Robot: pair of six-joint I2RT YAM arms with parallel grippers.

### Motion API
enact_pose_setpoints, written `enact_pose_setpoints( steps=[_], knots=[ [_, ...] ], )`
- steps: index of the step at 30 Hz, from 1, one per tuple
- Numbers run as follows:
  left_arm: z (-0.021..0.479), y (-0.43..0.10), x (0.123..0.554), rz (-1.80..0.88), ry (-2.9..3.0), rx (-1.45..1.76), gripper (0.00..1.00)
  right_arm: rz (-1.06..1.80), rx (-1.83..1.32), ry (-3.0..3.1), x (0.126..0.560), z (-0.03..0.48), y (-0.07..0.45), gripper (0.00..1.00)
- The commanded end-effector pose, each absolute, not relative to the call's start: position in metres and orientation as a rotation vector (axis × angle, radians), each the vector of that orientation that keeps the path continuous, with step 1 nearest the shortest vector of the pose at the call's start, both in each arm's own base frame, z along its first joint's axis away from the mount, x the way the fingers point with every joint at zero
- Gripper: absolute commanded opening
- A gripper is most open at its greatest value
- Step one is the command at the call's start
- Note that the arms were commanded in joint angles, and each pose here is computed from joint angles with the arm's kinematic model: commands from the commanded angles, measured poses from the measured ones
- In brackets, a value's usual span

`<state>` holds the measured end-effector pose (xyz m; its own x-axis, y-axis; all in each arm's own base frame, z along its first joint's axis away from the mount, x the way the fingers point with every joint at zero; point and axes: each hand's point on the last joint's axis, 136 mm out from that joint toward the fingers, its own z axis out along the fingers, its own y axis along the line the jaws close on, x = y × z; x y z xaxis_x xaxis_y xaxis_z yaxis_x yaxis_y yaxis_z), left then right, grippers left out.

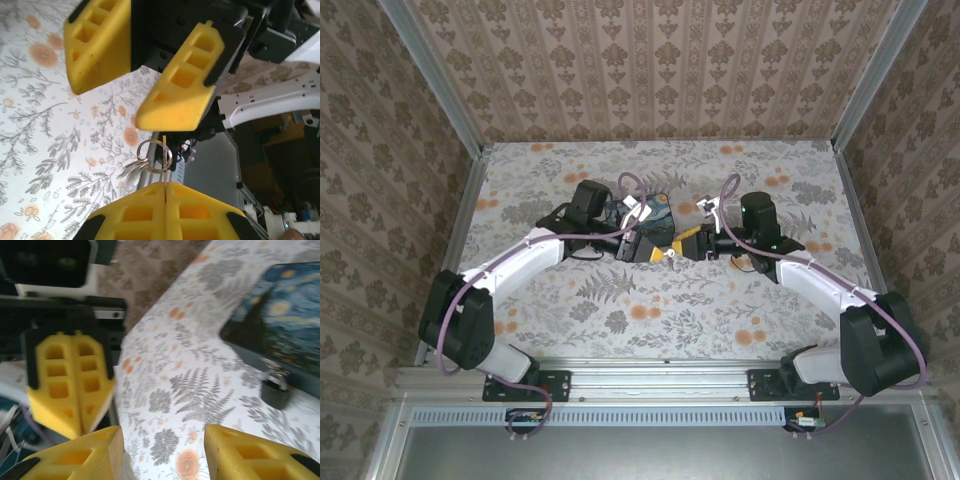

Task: Unlock the padlock with the key

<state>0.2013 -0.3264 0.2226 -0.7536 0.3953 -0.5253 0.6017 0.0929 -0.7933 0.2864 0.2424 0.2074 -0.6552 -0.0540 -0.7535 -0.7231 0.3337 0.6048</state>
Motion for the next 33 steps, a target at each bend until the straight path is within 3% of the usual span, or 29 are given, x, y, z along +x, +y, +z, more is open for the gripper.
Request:
enact_pose_setpoints(
  steps=[1, 9, 24, 33],
  knots=[
    [0.223, -0.322, 0.186, -1.781, 2.198, 1.091, 0.00, 1.456, -0.910, 1.830, 0.264, 0.222, 0.252, 0.46],
    [0.224, -0.321, 0.183, -1.781, 2.211, 1.129, 0.00, 1.529, -0.985, 1.799, 0.246, 0.222, 0.251, 0.40],
    [0.232, -0.322, 0.182, -1.778, 2.182, 1.146, 0.00, 1.568, -1.043, 1.771, 0.237, 0.226, 0.261, 0.40],
    [0.233, -0.322, 0.183, -1.780, 2.171, 1.150, 0.00, 1.581, -1.073, 1.760, 0.230, 0.227, 0.266, 0.25]
  ],
)
